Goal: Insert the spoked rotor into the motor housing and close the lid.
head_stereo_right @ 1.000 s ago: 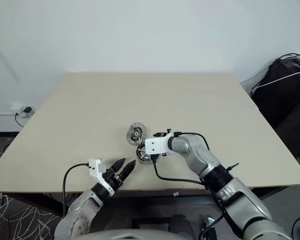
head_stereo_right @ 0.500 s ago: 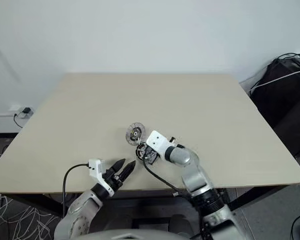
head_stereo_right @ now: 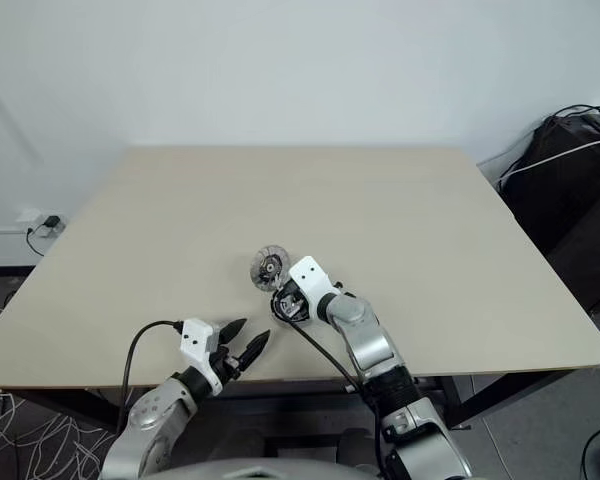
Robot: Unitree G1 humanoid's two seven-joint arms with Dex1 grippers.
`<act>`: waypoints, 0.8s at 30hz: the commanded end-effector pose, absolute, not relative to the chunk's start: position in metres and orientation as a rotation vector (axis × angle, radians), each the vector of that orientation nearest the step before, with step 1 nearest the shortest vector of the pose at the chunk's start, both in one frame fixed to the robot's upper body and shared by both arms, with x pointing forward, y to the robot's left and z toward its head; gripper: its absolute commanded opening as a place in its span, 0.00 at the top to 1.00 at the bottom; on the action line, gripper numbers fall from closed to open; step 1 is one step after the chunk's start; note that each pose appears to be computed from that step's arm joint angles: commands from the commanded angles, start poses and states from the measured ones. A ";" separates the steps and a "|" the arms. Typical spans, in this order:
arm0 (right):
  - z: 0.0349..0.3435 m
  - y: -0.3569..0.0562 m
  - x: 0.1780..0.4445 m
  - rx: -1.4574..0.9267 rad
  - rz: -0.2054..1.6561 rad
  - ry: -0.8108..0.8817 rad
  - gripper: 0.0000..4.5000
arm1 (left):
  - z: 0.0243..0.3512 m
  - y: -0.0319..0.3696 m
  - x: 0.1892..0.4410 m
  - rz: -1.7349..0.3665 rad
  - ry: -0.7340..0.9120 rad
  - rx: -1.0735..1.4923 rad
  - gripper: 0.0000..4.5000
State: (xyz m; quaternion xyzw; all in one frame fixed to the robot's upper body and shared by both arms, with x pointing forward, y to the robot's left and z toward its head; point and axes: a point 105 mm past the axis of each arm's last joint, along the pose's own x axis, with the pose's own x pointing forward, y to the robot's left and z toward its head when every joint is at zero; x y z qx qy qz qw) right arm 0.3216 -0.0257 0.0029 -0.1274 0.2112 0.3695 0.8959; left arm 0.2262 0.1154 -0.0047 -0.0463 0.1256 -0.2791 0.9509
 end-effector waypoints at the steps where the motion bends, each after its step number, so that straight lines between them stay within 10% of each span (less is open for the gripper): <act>1: -0.012 -0.028 0.314 -0.306 0.784 0.486 0.99 | 0.005 0.113 0.230 -0.578 0.176 -0.014 0.24; 15: 0.049 -0.041 0.302 -0.558 1.035 0.314 0.99 | 0.006 0.105 0.229 -0.687 0.114 0.091 0.24; 24: 0.043 -0.052 0.296 -0.992 1.209 0.306 0.43 | 0.003 0.104 0.227 -0.704 0.125 0.067 0.24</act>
